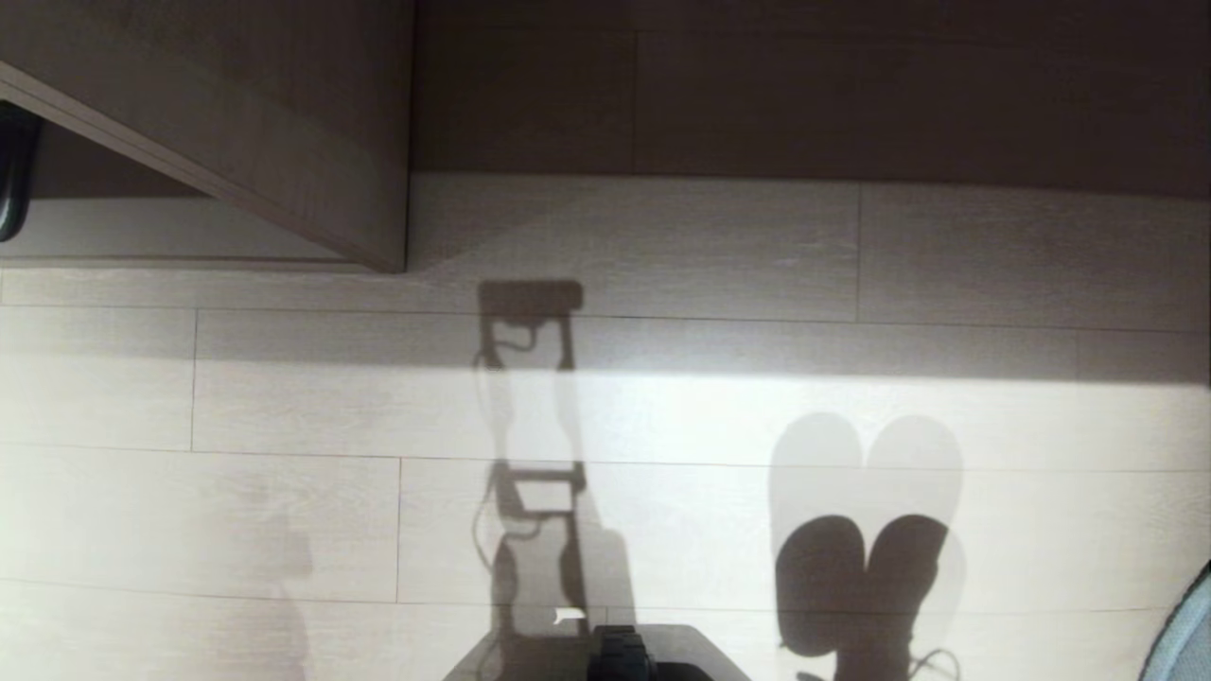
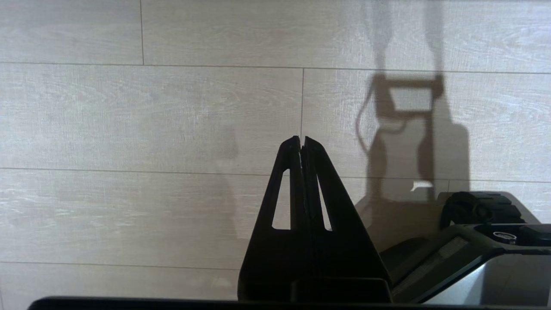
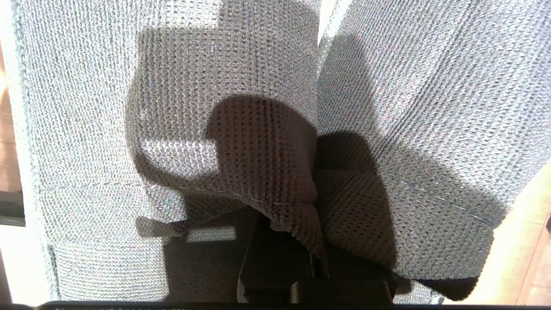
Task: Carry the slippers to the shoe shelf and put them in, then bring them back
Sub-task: Place the slippers into the shoe cabinet
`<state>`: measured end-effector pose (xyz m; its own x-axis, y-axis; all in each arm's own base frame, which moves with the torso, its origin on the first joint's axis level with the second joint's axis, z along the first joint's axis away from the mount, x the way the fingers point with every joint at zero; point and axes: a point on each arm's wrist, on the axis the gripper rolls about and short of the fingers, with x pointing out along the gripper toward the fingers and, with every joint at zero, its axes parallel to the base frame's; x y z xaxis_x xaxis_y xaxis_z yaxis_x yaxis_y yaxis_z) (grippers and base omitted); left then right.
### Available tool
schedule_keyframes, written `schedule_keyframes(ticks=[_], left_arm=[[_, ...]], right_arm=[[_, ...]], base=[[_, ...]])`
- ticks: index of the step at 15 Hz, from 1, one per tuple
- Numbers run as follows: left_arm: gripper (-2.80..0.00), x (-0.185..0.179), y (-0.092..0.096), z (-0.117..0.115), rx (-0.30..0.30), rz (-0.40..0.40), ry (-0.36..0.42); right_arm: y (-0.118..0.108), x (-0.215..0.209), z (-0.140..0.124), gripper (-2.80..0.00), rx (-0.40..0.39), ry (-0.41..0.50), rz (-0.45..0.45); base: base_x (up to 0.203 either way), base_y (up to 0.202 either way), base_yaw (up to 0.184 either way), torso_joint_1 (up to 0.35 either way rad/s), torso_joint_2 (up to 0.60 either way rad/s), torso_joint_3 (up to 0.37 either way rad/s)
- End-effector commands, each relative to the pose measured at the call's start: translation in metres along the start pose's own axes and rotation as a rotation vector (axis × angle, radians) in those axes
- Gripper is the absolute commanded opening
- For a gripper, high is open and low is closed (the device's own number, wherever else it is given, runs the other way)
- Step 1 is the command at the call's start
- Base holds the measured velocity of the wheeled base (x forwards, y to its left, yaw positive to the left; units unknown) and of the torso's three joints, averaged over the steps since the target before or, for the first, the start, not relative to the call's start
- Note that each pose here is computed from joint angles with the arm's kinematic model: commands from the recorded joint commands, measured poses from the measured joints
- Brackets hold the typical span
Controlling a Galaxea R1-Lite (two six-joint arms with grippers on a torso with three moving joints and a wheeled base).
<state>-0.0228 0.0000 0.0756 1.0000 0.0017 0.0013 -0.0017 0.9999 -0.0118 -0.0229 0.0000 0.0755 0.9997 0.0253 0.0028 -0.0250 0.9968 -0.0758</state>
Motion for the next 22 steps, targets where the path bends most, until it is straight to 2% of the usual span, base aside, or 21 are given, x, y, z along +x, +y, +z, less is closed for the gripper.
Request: schedule_keyframes(ticks=[1,18,21,22], left_arm=[[-2.8,0.0,0.0,0.0001,-0.001,0.001,0.0],[-2.8,0.0,0.0,0.0001,-0.004,0.0,0.0],[-2.8,0.0,0.0,0.0001,-0.007,0.002,0.0],[-2.8,0.0,0.0,0.0001,-0.007,0.003,0.0]], right_arm=[[0.0,0.0003,0.0001,-2.8,-0.001,0.003,0.001],[-0.0002,0.0003,0.0001,-2.8,0.004,0.003,-0.008],[-0.0004,0.0003,0.0,-2.8,0.023,0.005,-0.015],[-0.0006,0.0003,-0.0001,-2.8,0.058,0.005,-0.025]], base=[[0.0,0.0,0.0,0.002,0.0,0.202],[0.0,0.0,0.0,0.001,0.0,0.203],[0.0,0.0,0.0,0.003,0.0,0.2],[0.0,0.0,0.0,0.006,0.0,0.203]])
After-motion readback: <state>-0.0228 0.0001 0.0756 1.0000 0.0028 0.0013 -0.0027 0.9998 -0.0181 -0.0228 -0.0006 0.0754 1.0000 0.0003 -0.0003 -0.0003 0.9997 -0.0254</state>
